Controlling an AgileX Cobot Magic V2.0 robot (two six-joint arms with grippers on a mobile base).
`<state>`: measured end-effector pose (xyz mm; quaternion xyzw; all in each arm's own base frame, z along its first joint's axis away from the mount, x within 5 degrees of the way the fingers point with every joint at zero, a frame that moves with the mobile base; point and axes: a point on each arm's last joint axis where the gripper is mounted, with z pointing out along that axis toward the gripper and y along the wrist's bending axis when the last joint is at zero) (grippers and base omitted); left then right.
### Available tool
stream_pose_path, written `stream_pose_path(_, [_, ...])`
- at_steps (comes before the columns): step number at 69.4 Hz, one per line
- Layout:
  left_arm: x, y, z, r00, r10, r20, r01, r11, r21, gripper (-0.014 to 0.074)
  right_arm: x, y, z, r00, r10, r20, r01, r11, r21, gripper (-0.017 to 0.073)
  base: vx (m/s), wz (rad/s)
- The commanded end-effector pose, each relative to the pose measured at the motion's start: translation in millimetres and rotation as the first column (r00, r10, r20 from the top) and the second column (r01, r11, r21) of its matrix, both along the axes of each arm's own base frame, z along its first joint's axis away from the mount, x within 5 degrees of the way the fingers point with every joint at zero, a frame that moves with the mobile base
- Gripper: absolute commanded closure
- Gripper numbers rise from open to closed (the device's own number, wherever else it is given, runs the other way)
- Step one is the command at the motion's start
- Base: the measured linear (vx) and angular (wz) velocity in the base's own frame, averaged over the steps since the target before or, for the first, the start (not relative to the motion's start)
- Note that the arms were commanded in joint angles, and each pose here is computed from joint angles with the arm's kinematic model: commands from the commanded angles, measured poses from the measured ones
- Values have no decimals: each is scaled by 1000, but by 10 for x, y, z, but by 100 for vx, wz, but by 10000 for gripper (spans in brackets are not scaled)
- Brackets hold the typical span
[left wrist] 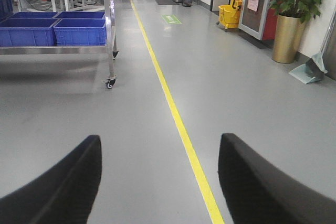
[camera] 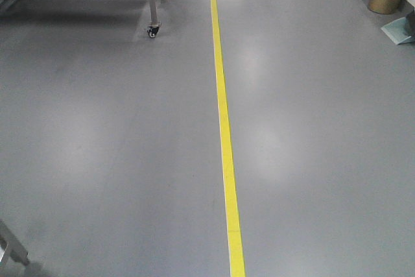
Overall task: Move and align brake pads A on conveyor
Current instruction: 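Drive the base along the yellow floor line past the shelves, then turn the base toward the stainless steel table under the blue bins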
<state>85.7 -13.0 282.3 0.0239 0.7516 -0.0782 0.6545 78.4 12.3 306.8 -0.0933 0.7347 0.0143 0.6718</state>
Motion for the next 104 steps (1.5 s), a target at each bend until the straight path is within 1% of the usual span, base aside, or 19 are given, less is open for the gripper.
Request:
stream_pose_path(1, [10,0,151,996,2,95,0,1000,-17,129,8,-11,152,995,-12,94,12,1000,-1,144,50,3])
stream_pose_path(36, [10,0,152,995,2,96,-1,1000,-17,129,8,-11,152,995,-12,94,12,1000,-1,144,46,4])
stream_pose_path(51, [10,0,152,995,2,96,-1,1000,-17,129,8,-13,152,995,-15,94,15,1000,-1,144,36,26])
stream_pose_path(104, [10,0,151,996,2,95,0,1000,-17,129,8,-13,152,995,-15,94,15,1000,-1,144,24,83])
